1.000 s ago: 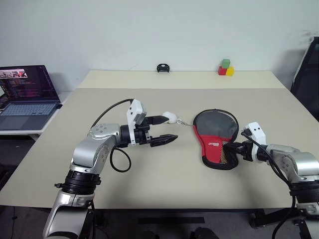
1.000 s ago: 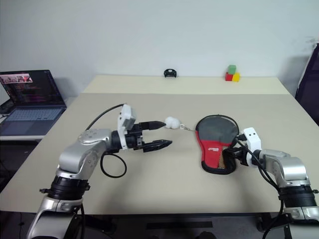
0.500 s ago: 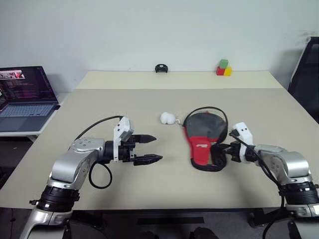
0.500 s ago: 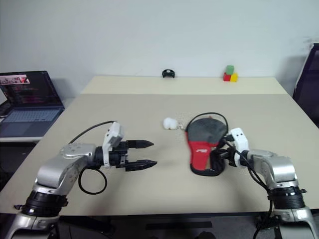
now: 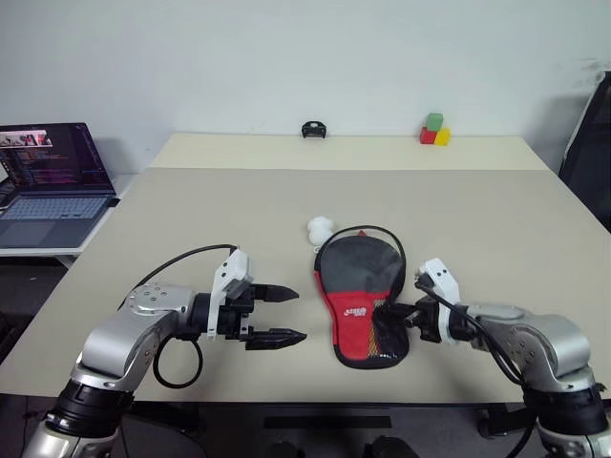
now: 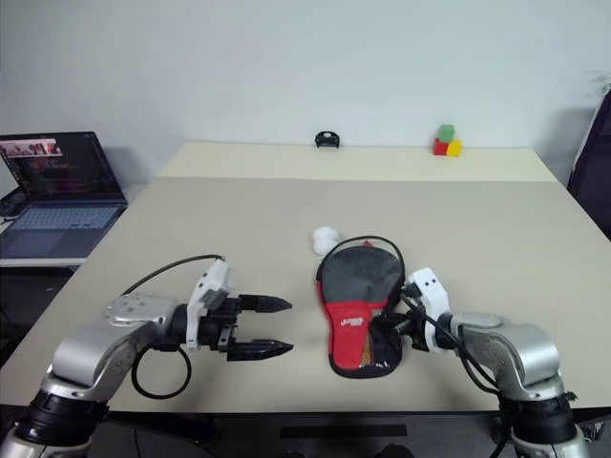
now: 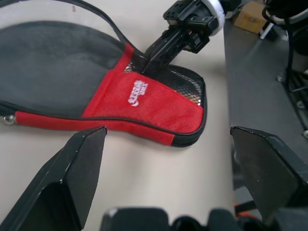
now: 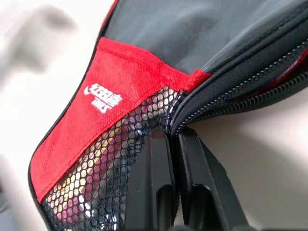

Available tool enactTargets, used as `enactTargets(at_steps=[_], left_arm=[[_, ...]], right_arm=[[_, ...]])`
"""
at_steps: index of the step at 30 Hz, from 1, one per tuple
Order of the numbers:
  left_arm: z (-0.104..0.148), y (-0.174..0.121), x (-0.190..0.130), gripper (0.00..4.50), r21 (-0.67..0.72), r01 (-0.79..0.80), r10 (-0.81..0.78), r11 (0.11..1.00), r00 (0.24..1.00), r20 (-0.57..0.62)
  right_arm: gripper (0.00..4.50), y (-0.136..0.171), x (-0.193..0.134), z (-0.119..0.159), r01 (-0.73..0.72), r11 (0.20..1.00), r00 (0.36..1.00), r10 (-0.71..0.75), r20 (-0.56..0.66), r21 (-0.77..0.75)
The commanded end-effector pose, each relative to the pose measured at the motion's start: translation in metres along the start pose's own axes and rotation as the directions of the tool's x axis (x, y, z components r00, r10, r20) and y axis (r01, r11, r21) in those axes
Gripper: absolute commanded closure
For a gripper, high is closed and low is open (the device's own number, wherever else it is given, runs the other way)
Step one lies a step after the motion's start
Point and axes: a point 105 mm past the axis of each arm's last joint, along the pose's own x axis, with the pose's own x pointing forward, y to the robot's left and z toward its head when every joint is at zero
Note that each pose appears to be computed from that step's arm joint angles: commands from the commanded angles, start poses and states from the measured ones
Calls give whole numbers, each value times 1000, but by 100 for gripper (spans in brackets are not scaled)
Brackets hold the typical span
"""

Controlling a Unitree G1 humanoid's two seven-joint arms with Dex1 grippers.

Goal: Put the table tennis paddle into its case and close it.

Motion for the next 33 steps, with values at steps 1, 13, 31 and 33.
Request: enactTargets(at_steps=[1,13,31,33], left_arm=[[7,-12,1,0,26,44,-44,999,999,7],[4,-16,1,0,27,58,-57,998,998,-14],[-3,-12,2,0,29,33,-33,999,999,-7],[-3,-12,2,0,31,31,-31,999,1000,-3]], right_arm=[[446,13,-9,-8,-8,999,1000,8,0,32],[446,22,-19,-22,16,994,1000,-15,-10,105],[56,-10,-49,-31,164,982,986,-167,22,97],[56,-7,-56,-17,134,989,985,-139,98,54]])
